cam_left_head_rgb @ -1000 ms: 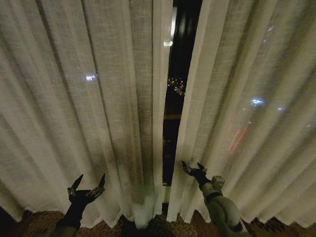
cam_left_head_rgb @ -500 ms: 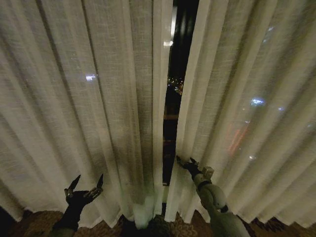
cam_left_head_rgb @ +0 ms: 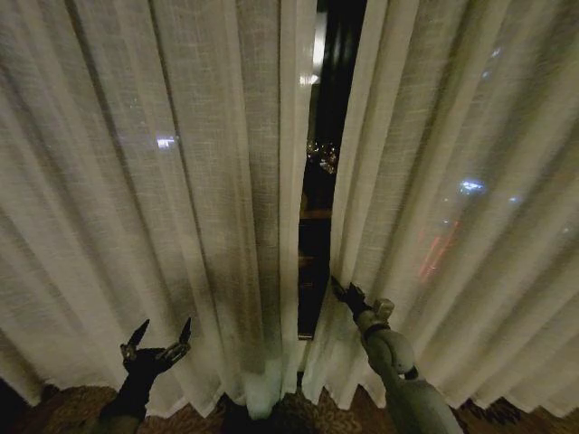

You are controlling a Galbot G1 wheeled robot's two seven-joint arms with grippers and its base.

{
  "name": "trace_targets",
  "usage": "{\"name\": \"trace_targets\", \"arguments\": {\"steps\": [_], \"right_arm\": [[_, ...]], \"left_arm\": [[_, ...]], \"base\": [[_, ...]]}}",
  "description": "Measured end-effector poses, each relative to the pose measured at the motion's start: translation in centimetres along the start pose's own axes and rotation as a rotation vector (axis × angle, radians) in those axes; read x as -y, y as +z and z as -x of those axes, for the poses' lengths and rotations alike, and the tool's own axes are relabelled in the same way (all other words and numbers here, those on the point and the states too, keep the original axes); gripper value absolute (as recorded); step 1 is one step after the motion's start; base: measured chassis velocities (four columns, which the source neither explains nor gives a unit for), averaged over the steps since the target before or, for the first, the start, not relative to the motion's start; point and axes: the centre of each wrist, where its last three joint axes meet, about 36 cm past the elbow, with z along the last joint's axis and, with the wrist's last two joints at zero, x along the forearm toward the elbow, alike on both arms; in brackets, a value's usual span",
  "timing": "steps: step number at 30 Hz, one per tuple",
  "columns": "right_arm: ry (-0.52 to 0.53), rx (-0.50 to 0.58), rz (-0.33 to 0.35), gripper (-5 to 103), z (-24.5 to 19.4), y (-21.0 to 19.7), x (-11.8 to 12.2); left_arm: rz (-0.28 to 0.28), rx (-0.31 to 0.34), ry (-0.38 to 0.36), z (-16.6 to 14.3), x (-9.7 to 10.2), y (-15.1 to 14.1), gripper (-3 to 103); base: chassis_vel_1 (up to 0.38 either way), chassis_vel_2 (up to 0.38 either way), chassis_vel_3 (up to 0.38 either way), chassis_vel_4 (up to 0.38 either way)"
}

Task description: Open the curtains by pulling them apart, changing their state from closed to fully open.

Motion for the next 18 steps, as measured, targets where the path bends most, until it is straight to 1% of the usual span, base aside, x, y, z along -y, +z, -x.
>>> {"name": "trace_targets", "arguments": {"steps": [2,4,5,6,8,9,11,18], "right_arm": [[-0.002,0.009,-0.002,24,0.21,-0.14,0.03],[-0.002,0.011,-0.003,24,0.26,-0.18,0.04],[-0.001,0.016,-0.003,14,0.39,-0.28,0.12],[-0.001,0.019,-0.004,8,0.47,-0.32,0.17],[-0.002,0.020,-0.004,8,0.51,-0.31,0.17],[-0.003,0.019,-0.006,3,0.54,-0.26,0.16],[-0.004,0.019,-0.006,1,0.55,-0.24,0.14],[-0.008,0.020,-0.008,0,0.64,-0.18,-0.03]], "left_arm": [[0.002,-0.001,-0.002,0.10,0.17,0.01,100],[0.001,-0.002,-0.002,0.12,0.20,0.00,100],[0.000,-0.005,-0.003,0.11,0.27,-0.13,100],[-0.001,-0.006,-0.002,0.12,0.30,-0.22,100],[-0.002,-0.006,-0.003,0.13,0.32,-0.24,100],[-0.004,-0.005,-0.004,0.16,0.35,-0.25,100],[-0.004,-0.005,-0.004,0.18,0.37,-0.25,100],[0.001,0.000,-0.006,0.10,0.41,-0.66,100]], "base": [[0.000,0.000,0.000,0.000],[0.000,0.000,0.000,0.000],[0.000,0.000,0.000,0.000],[0.000,0.000,0.000,0.000],[0.000,0.000,0.000,0.000],[0.000,0.000,0.000,0.000],[0.000,0.000,0.000,0.000],[0.000,0.000,0.000,0.000]]}}
